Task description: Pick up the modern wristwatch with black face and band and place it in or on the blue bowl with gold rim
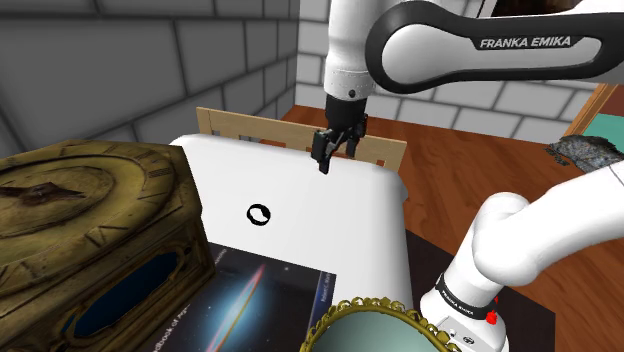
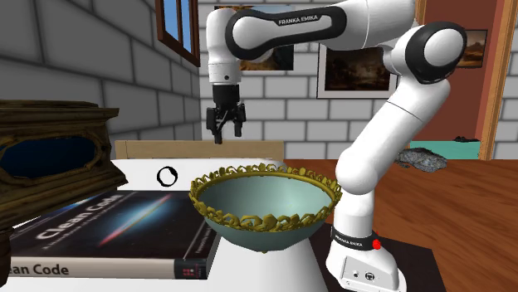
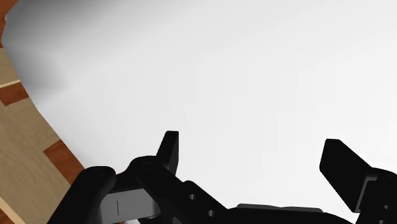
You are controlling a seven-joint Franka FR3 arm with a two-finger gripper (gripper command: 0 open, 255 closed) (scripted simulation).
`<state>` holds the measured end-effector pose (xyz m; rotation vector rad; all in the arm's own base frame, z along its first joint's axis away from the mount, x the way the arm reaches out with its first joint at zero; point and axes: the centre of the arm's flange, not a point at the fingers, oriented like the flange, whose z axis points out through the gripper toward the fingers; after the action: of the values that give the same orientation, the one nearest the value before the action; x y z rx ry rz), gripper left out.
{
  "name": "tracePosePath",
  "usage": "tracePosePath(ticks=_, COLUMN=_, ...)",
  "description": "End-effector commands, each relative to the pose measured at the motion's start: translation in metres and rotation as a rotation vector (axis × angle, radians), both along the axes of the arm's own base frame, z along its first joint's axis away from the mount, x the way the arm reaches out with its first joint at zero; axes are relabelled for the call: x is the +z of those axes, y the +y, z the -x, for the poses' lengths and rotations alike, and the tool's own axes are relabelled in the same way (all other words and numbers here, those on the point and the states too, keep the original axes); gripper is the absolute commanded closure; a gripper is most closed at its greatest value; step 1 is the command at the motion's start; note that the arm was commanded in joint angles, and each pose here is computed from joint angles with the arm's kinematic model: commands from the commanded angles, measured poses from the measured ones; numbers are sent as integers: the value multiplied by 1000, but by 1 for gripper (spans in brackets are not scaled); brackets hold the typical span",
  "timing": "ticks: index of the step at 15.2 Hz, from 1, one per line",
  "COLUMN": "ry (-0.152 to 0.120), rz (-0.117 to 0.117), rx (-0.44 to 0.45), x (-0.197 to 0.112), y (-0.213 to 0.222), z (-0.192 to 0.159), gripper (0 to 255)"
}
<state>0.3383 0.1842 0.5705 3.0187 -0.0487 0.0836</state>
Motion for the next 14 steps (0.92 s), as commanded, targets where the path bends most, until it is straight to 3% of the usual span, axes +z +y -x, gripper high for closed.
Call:
tracePosePath(ticks=1, ry=-7, rz=4, rx=3, x=-5, y=29, z=-3, gripper=0)
tracePosePath(ticks=14, ry=-47, rz=34, rx=25, x=-31, y=191, z=-22, gripper=0)
